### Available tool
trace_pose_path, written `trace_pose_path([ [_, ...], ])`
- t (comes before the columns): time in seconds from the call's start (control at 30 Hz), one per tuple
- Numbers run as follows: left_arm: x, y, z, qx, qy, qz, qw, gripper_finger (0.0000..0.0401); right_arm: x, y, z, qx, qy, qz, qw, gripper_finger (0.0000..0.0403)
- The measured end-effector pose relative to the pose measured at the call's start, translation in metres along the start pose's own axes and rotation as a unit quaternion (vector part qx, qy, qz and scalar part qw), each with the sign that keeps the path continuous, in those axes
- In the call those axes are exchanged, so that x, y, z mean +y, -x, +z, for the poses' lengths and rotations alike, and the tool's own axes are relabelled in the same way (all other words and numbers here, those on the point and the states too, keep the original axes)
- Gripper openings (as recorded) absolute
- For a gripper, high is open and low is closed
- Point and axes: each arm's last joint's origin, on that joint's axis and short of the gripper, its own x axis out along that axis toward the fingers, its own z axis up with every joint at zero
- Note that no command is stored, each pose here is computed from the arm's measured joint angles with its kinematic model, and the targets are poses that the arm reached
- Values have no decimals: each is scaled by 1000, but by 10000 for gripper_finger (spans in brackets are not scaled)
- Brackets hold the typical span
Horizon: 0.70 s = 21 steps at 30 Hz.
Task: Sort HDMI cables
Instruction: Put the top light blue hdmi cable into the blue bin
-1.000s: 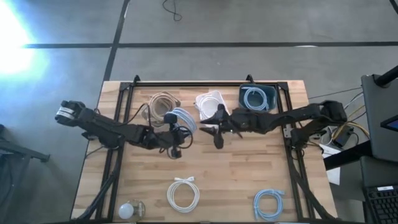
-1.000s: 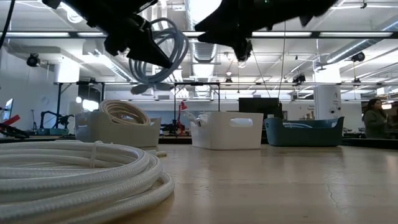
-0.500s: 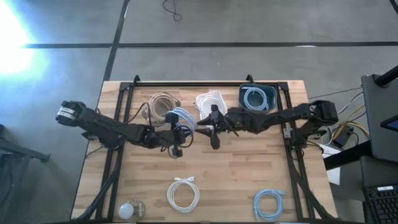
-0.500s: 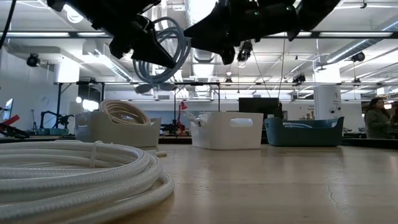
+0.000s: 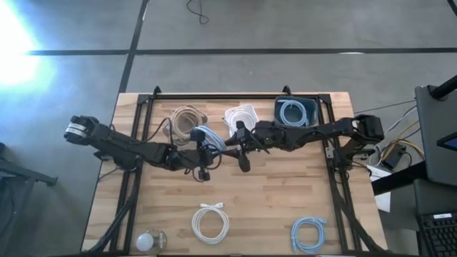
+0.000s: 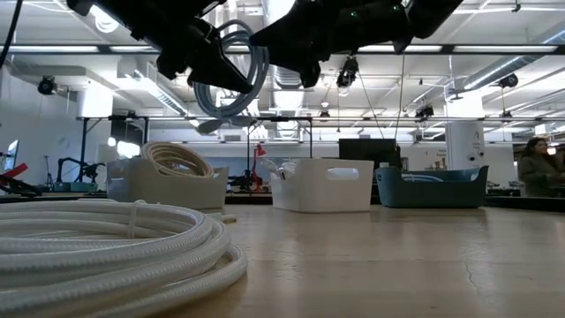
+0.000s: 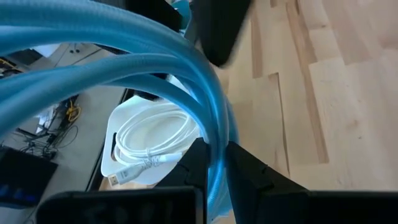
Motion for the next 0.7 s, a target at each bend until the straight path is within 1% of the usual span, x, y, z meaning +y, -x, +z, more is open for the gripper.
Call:
trace_pose_path([
  [0.27, 1, -1, 1, -6, 9, 4, 1000, 32, 1, 0, 2, -5, 2, -1, 1000, 144],
  [0.47, 3, -1, 6, -28, 24, 9, 999, 34, 1, 0, 3, -9, 16, -8, 1000, 137],
  [0.57, 3, -1, 6, -29, 25, 6, 999, 34, -1, 0, 3, -13, -1, -33, 999, 113],
  [0.7, 3, -1, 6, -29, 24, 5, 999, 38, -2, 0, 3, -13, 2, -37, 999, 60],
])
